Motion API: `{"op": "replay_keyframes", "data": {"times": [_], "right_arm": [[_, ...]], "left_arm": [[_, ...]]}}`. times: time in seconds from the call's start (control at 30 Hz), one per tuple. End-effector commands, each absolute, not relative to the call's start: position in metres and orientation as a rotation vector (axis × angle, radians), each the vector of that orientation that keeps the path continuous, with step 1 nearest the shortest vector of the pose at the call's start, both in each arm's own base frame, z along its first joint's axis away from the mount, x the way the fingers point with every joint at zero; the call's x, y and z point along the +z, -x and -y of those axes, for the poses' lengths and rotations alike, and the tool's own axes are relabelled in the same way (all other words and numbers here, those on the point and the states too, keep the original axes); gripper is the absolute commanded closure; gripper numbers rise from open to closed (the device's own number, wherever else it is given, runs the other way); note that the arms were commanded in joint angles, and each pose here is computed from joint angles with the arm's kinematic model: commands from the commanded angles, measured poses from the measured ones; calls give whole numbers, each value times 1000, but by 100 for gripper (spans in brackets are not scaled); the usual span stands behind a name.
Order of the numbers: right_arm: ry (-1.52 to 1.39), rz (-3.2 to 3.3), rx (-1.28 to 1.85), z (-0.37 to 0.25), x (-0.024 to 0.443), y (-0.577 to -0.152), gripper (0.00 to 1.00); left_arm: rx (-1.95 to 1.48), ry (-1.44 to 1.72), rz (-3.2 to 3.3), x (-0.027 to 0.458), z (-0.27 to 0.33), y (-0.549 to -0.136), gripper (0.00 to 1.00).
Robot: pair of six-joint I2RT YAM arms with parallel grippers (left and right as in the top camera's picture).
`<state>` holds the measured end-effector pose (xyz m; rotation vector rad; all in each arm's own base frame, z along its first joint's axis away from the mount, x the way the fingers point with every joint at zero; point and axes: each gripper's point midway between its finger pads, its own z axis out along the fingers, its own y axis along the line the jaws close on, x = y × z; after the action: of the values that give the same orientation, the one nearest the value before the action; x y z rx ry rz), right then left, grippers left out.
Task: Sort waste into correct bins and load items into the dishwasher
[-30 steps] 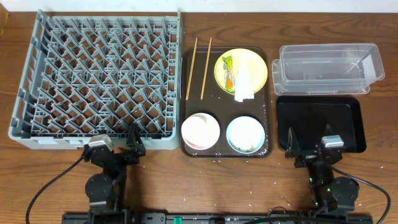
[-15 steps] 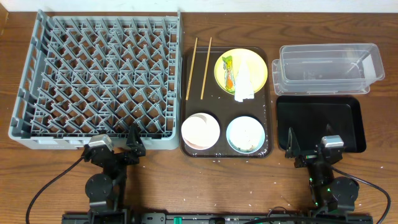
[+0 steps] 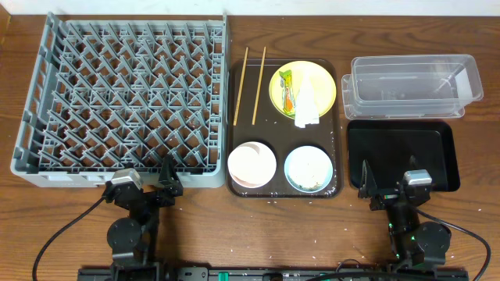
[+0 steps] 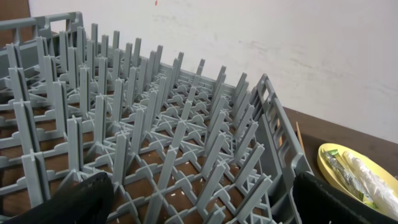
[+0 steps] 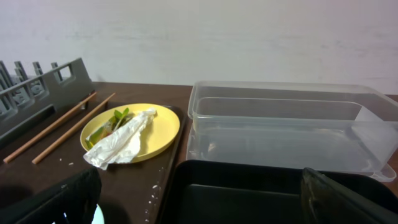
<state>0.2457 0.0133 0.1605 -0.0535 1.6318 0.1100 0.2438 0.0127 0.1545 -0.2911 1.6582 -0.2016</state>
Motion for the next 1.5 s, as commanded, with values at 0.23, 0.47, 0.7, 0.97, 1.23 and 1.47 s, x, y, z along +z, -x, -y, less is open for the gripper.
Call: {"op": "replay_keyframes", "data": {"times": [0.23, 0.47, 0.7, 0.97, 1.23, 1.47], "right_arm": [[69, -1633, 102, -14, 160, -245, 1], [61, -1634, 93, -12, 159, -246, 1], [108, -1623, 142, -22, 162, -244, 1], [214, -1437, 222, -43, 210, -237, 1], [210, -1473, 239, -44, 274, -246, 1], [281, -1779, 452, -67, 327, -306, 1]], "left_arm": [[-209, 292, -1694, 139, -11, -244, 7], [-220, 298, -1692, 140, -10, -244, 7], [-344, 172, -1638, 159, 15, -245, 7], [-356, 148, -1495, 209, 15, -241, 7], [-346, 156, -1620, 280, 15, -252, 7], [-440, 167, -1968, 328, 29, -290, 7]]}}
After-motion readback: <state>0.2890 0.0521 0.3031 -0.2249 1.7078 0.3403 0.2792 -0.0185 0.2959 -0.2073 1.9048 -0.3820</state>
